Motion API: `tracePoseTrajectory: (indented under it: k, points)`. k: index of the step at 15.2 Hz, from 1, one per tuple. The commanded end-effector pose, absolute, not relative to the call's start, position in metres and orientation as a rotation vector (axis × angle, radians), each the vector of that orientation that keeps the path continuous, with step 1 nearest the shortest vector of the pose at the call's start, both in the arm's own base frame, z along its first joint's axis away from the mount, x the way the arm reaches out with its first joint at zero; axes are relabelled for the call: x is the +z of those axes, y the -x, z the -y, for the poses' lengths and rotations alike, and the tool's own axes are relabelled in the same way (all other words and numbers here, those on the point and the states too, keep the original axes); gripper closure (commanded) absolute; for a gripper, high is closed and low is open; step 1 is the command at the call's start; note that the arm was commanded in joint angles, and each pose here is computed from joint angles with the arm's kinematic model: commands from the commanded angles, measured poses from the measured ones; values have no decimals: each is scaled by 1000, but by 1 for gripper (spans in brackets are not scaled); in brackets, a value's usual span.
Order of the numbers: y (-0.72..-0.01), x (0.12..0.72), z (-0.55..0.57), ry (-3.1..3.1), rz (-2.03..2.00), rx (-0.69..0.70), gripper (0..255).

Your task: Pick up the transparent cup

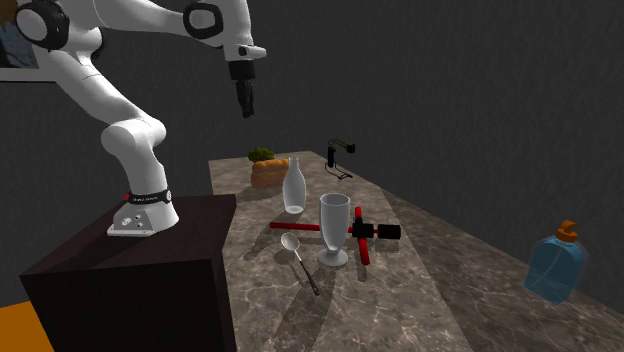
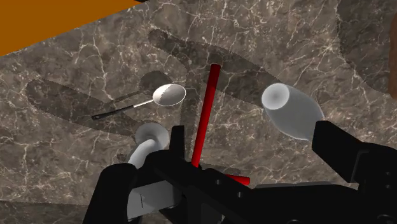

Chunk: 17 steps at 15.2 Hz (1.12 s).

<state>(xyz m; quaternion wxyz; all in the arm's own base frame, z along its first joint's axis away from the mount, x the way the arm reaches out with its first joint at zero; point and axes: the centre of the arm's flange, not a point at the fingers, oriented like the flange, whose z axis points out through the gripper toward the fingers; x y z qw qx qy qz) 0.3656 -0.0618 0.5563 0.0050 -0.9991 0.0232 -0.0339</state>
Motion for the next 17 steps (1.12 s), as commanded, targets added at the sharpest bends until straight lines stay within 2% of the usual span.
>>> tracePoseTrajectory:
  k: [1, 17]
  points:
    - [-381, 539, 78, 3131, -64, -108, 0]
    - [-517, 417, 182, 3141, -2, -109, 0]
